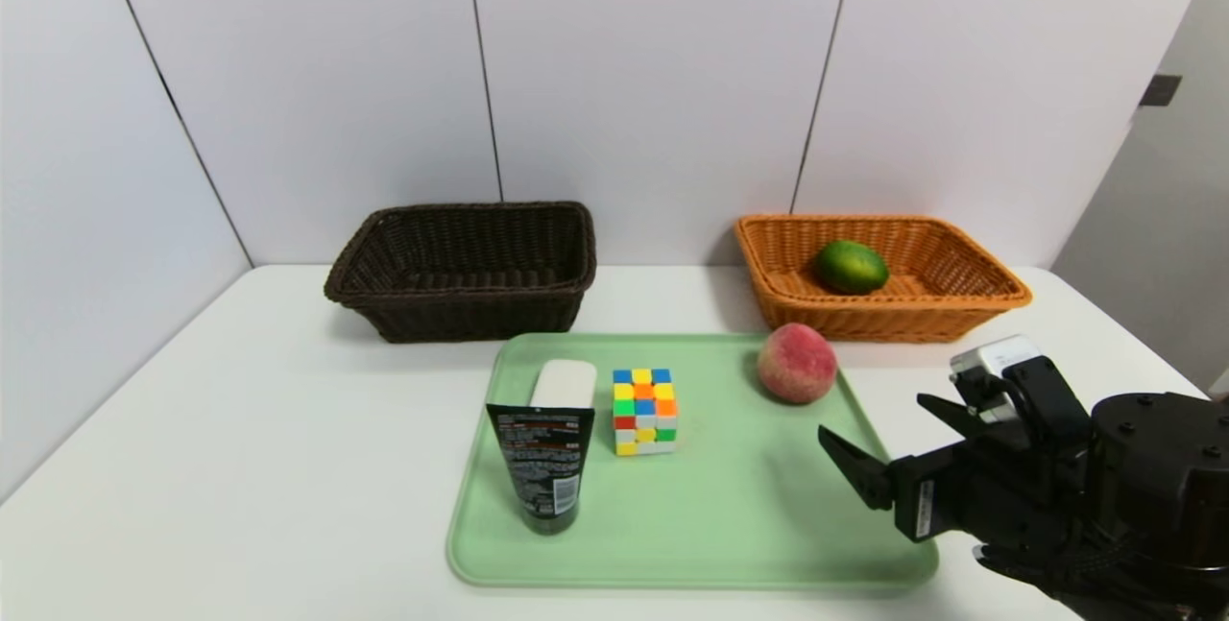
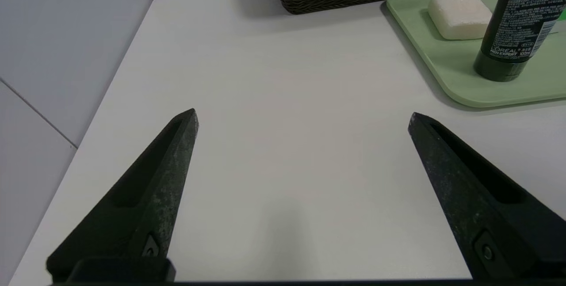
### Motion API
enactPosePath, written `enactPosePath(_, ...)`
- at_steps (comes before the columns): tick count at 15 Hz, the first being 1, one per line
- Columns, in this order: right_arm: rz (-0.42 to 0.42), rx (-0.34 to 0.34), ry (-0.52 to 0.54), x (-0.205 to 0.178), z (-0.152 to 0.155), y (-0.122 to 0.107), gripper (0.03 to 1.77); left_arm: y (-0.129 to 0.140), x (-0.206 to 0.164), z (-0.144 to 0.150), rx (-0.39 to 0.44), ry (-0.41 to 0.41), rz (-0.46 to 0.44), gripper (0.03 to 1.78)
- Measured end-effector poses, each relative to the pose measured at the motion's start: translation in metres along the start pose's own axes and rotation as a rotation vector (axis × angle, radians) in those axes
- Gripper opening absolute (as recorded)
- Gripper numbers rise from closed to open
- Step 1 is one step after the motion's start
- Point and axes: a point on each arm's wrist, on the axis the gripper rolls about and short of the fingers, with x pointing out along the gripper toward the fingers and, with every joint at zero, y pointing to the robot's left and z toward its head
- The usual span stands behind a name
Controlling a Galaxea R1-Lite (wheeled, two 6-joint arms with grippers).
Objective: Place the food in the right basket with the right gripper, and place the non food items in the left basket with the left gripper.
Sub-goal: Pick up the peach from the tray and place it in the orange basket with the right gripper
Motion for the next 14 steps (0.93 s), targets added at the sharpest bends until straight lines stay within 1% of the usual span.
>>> enactPosePath(2, -0.003, 0.015, -0.053, 0.008, -0.008, 0.002, 1.70, 0.000, 0.000, 0.000, 0.000, -0.001, 0.000, 1.69)
enactPosePath(4, -0.036, 0.028, -0.078, 0.017, -0.015, 0.003, 1.70, 0.000, 0.000, 0.000, 0.000, -0.002, 0.001, 1.69)
enactPosePath(9, -0.067, 0.042, -0.053, 0.036, -0.022, 0.003, 1.70, 0.000, 0.000, 0.001, 0.000, -0.003, 0.001, 1.69)
enactPosePath(14, -0.083, 0.053, -0.066, 0.054, -0.021, 0.003, 1.70, 0.000, -0.001, 0.001, 0.000, -0.004, 0.003, 1.69)
